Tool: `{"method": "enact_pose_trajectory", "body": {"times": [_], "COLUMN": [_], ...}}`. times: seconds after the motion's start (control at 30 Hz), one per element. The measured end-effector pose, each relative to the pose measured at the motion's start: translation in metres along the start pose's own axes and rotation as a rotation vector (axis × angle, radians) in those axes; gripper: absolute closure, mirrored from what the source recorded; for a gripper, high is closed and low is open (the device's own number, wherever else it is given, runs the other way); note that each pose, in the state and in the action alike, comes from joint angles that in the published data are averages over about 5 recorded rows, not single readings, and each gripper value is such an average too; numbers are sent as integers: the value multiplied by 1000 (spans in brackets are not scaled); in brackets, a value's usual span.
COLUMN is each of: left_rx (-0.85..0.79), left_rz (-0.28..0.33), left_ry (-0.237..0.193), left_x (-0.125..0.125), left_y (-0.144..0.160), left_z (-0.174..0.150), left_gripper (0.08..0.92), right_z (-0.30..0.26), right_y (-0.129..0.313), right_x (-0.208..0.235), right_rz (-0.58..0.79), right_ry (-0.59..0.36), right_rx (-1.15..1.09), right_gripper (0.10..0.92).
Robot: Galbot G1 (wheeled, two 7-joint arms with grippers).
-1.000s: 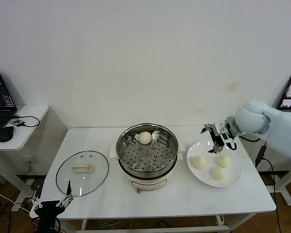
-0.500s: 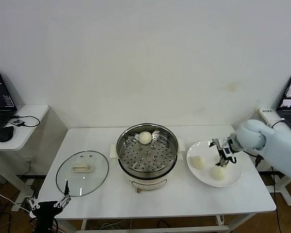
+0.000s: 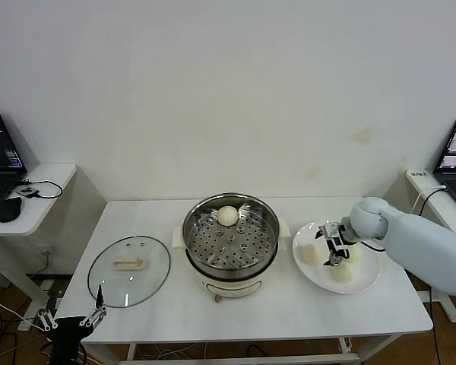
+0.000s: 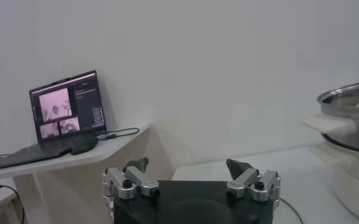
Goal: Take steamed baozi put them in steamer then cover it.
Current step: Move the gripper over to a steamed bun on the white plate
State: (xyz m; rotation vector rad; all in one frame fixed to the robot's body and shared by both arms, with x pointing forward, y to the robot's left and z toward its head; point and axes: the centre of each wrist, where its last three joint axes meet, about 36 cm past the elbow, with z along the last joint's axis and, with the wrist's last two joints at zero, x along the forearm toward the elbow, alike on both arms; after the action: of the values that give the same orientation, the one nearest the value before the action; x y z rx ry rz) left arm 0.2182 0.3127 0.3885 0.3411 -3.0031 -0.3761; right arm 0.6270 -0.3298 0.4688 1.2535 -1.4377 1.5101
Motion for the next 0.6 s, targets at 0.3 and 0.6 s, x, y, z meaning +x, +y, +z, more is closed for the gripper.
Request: {"method": "enact_pose_trajectory", "body": {"times": [0.3,0.6], "left_rx": [2,3], "left_rz": [-3,-5], "left_ry": [1,-1], "left_x": [0,1], "left_y": [0,0], "left_z": [1,0], "left_gripper": [177,177], "right_z": [-3,-1], "right_y": [-3,-7], "right_x": [-19,-24], "right_rz": [-15,-16], "right_ry": [11,19], "right_rx": [-9,-21], "right_gripper": [228,316]}}
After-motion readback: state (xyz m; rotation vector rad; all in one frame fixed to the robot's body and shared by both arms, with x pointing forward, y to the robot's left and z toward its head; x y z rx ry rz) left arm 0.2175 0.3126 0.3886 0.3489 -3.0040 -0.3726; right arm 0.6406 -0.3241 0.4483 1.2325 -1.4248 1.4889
